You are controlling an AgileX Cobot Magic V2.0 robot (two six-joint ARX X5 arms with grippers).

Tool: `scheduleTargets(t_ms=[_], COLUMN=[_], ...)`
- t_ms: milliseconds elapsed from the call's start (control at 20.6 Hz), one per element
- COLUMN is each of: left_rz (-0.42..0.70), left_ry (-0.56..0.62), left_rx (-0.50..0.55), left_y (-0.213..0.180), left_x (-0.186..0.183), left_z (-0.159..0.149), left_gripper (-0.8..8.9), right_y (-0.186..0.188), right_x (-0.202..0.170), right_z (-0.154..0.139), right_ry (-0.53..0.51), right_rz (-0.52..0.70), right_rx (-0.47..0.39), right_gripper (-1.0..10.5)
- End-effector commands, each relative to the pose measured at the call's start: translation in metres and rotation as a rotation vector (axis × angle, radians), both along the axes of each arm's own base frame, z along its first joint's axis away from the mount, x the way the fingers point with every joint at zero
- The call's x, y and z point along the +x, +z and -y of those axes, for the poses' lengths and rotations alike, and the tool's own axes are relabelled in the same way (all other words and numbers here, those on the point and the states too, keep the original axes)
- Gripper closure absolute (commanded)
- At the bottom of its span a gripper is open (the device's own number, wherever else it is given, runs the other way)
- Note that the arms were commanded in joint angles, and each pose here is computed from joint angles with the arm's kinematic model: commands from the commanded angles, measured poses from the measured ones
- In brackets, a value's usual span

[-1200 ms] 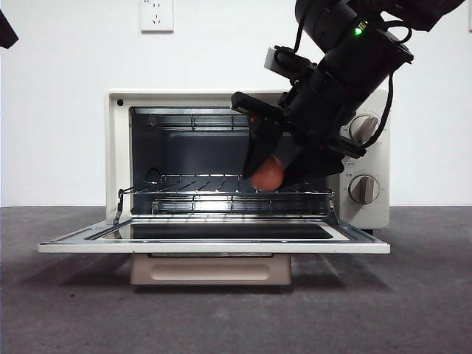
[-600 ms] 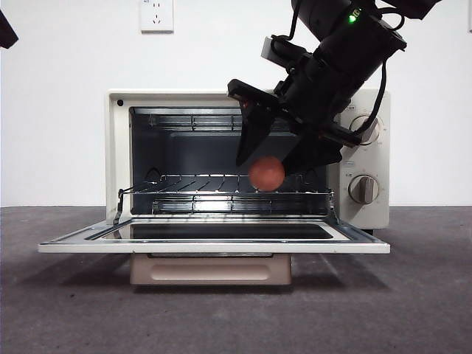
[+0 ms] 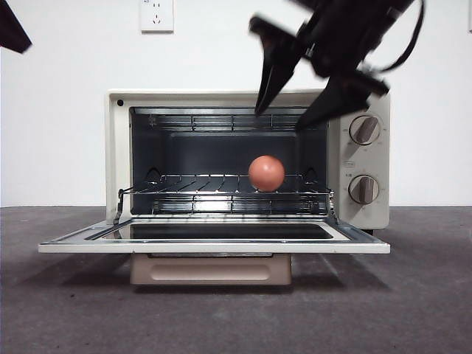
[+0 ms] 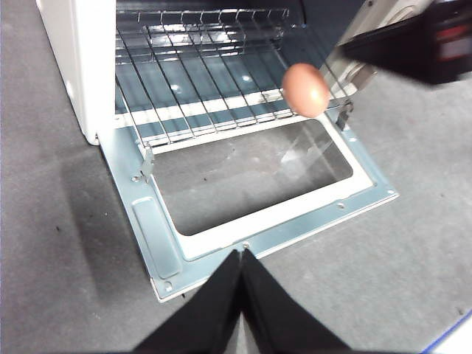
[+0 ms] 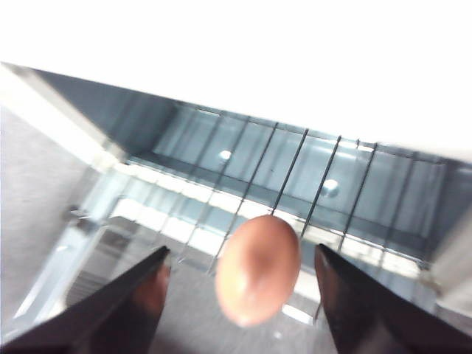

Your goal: Eggoven

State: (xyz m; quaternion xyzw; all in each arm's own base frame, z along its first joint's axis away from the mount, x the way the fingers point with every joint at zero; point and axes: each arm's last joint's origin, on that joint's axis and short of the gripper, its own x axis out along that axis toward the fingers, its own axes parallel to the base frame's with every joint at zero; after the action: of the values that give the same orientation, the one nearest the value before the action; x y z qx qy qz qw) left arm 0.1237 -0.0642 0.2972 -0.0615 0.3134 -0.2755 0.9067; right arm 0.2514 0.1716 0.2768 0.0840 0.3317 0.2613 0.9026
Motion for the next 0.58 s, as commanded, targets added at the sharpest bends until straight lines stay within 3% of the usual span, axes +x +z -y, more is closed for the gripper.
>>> scheduleTargets(t_ms=[49, 583], left_rz=[0.022, -0.162], left_ry=[0.009, 0.095], left_rx=[0.001, -0.093], left_y=[-0.003, -0.069], left_x=[0.014, 0.077], left_z=[0.003, -0.016], left_gripper=[8.07, 8.08], right_y=[0.026, 0.087], right_x=[-0.019, -0.111], right_z=[0.003, 0.060], right_ry=[0.041, 0.108], right_rz=[0.051, 0.168], right_rx=[0.011, 0.032], right_gripper=[6.3, 6.3])
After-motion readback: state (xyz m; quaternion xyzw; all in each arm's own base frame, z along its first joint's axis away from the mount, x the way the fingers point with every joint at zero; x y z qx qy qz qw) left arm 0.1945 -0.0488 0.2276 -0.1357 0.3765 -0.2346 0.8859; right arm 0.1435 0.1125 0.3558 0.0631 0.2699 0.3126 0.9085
